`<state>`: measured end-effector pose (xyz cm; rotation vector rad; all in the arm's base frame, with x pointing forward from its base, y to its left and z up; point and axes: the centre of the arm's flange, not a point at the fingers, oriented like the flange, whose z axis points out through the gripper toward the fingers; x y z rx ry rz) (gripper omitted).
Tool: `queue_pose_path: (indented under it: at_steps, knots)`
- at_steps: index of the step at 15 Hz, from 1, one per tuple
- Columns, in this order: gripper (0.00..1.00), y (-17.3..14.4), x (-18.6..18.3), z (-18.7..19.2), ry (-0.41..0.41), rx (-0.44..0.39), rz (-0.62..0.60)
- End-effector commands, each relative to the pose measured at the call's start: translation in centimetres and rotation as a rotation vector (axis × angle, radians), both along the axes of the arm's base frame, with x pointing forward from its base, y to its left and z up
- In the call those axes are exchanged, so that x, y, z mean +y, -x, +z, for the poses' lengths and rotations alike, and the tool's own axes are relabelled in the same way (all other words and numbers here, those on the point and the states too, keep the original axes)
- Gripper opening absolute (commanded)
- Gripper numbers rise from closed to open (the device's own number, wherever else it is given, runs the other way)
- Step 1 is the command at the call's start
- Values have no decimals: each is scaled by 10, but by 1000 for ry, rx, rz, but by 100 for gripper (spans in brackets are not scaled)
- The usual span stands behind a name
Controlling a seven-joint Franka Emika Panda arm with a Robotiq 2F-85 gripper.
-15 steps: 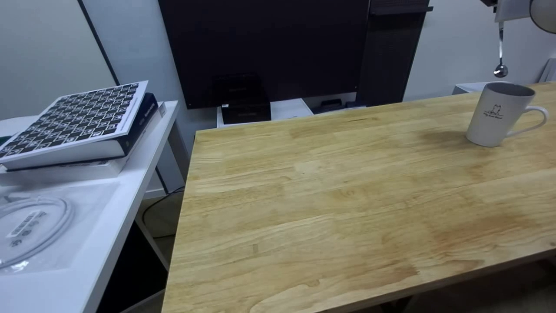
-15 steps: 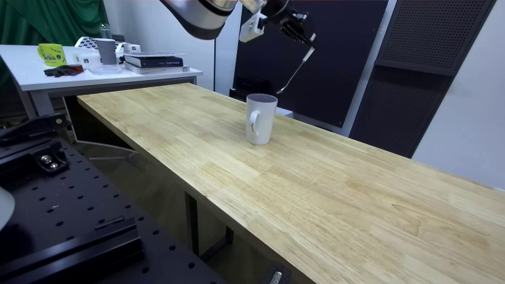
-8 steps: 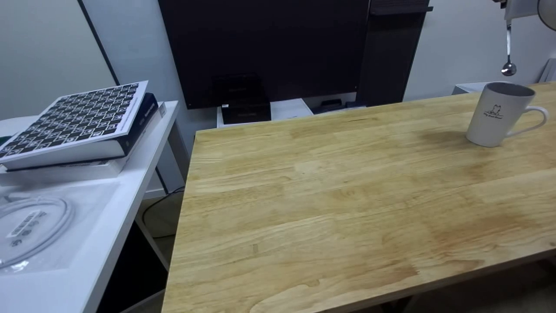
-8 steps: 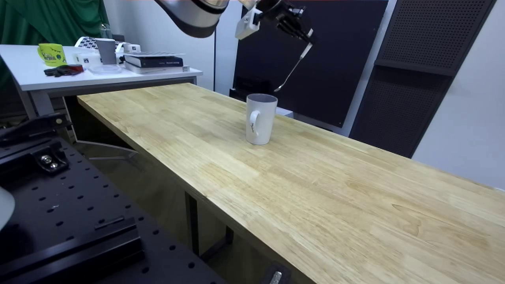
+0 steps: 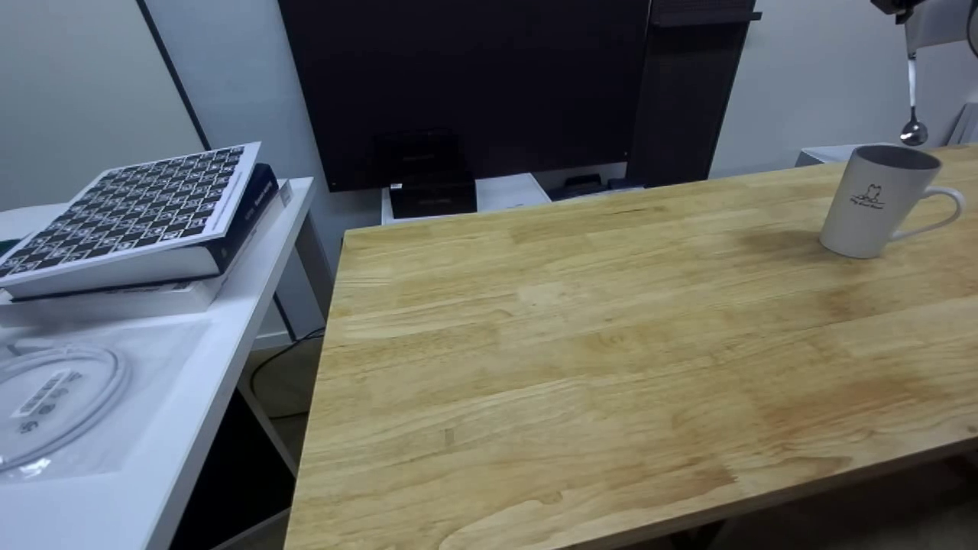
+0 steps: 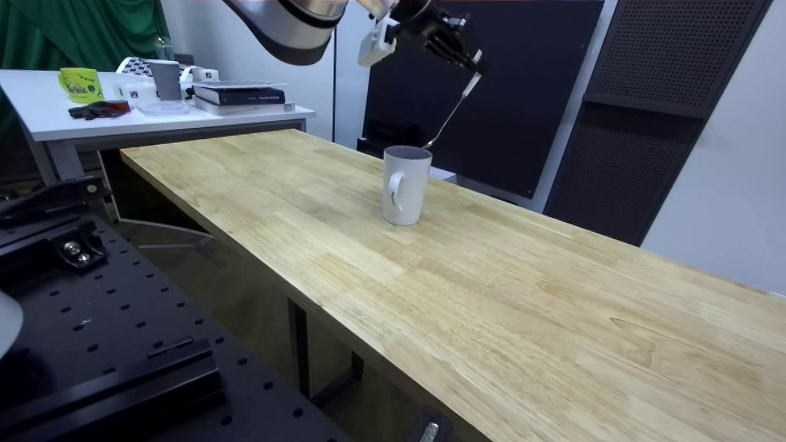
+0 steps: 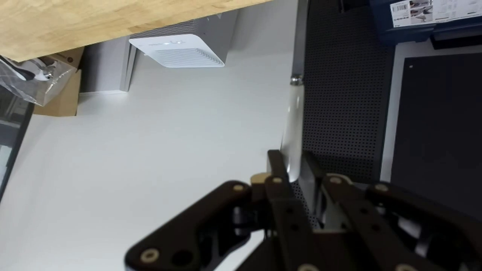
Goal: Put the spoon inside the mug
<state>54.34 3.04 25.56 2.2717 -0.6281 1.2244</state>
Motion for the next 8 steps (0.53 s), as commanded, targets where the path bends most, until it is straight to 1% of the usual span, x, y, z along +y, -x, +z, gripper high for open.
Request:
queue_pose_path:
  at_steps: [1,8]
  knots:
    - [4,21,1,-9,35,-6,11]
    - [4,28,11,-29,29,32,27]
